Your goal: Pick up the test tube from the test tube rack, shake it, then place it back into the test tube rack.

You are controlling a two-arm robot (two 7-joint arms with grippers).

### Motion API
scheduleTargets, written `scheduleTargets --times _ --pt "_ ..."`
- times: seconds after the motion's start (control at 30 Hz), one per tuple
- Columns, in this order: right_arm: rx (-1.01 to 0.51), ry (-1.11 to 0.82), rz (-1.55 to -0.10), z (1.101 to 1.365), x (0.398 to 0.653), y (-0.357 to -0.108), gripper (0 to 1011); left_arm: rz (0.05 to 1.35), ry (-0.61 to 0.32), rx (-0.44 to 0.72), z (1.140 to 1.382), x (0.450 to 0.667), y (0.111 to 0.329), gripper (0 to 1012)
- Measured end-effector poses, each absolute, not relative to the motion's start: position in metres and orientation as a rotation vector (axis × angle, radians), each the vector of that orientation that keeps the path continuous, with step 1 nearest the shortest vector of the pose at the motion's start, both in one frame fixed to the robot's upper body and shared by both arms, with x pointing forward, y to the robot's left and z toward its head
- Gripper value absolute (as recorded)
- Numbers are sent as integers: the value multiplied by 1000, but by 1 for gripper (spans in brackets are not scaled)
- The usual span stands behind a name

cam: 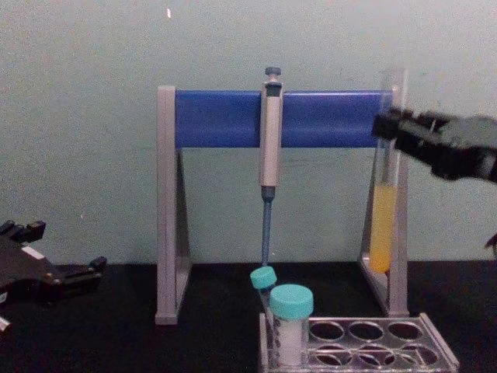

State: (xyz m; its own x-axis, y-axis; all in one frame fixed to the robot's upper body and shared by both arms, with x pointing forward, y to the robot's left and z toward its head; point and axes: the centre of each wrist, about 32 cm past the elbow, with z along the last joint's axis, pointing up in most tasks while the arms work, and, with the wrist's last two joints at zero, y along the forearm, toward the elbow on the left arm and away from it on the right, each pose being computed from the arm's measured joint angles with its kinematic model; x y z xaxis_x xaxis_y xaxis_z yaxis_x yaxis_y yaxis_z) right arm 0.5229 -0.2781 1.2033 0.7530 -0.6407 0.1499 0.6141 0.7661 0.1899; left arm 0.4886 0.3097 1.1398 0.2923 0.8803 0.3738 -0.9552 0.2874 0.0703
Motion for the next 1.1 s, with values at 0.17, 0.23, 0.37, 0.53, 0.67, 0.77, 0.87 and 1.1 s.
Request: scheduleTargets --times 0.17,0.23,0.37,0.53,0.67,0.77,0.87,1.1 --pt "186 -229 -713 1207 518 -284 230 1248 -285 305 1140 489 310 1001" --pt "193 -232 -719 1208 517 -286 232 1248 -285 304 1140 489 310 1001" --pt "202 -237 -732 1208 515 -288 230 1248 -285 304 1140 489 310 1001" --pt "204 -235 -747 1207 512 -292 230 1248 -285 305 1140 489 310 1001" --pt "205 -230 -753 1205 512 -293 232 1248 -285 304 1140 489 310 1001" --pt "203 -225 -754 1203 512 -293 232 1248 -285 304 1140 489 310 1001" --pt "200 -220 -756 1202 513 -294 232 1248 -285 304 1140 489 310 1001" --pt "189 -215 -757 1200 514 -293 232 1248 -285 304 1140 489 310 1001"
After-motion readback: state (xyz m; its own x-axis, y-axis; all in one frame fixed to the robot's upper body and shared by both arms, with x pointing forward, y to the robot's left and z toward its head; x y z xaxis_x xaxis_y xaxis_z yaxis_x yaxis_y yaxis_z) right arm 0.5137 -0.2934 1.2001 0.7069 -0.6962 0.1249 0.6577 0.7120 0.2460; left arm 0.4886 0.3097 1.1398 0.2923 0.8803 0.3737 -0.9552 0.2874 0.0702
